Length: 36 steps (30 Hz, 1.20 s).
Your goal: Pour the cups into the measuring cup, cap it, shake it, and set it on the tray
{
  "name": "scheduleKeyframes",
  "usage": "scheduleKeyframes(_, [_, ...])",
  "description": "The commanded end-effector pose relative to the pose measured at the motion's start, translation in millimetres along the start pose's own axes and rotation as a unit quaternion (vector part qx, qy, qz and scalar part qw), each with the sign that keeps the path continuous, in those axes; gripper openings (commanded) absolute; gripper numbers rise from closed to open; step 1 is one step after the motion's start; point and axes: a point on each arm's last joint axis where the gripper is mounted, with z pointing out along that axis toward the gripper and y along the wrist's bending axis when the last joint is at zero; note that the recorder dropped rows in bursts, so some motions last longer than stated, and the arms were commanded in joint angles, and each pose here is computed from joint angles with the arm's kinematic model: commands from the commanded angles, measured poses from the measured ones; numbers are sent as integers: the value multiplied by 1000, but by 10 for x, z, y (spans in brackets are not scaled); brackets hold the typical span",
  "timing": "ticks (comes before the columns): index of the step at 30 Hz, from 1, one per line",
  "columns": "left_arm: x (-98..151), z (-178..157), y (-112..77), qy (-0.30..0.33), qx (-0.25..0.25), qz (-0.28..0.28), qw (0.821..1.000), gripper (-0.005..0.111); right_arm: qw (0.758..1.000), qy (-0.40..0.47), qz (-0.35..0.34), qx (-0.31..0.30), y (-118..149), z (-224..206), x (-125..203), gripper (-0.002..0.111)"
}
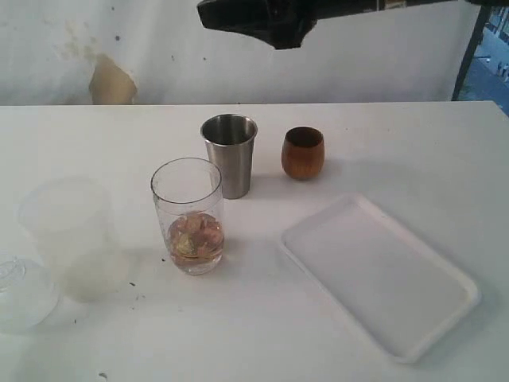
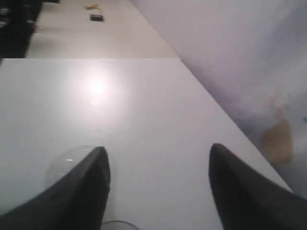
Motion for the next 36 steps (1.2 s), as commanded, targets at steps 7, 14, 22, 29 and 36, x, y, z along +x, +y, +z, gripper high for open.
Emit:
scheduleKeyframes(7, [7, -1, -4, -3, 4, -18, 1000, 0, 999, -32, 9, -34, 456, -556, -680, 42])
scheduleKeyframes(14, [18, -1, -12, 4, 8, -49, 999, 0, 999, -43, 7, -14, 689, -800, -879, 42])
scheduleKeyframes(22, [18, -1, -12, 4, 8, -49, 999, 0, 999, -42, 14, 9, 990, -1035, -880, 42])
scheduleKeyframes(29, [18, -1, -10, 4, 7, -40, 999, 0, 995, -30, 95, 1, 1219, -1061, -640, 42])
scheduleKeyframes(36, [18, -1, -10, 4, 7, -40, 999, 0, 995, -23, 96, 0, 1607, -1161, -432, 42])
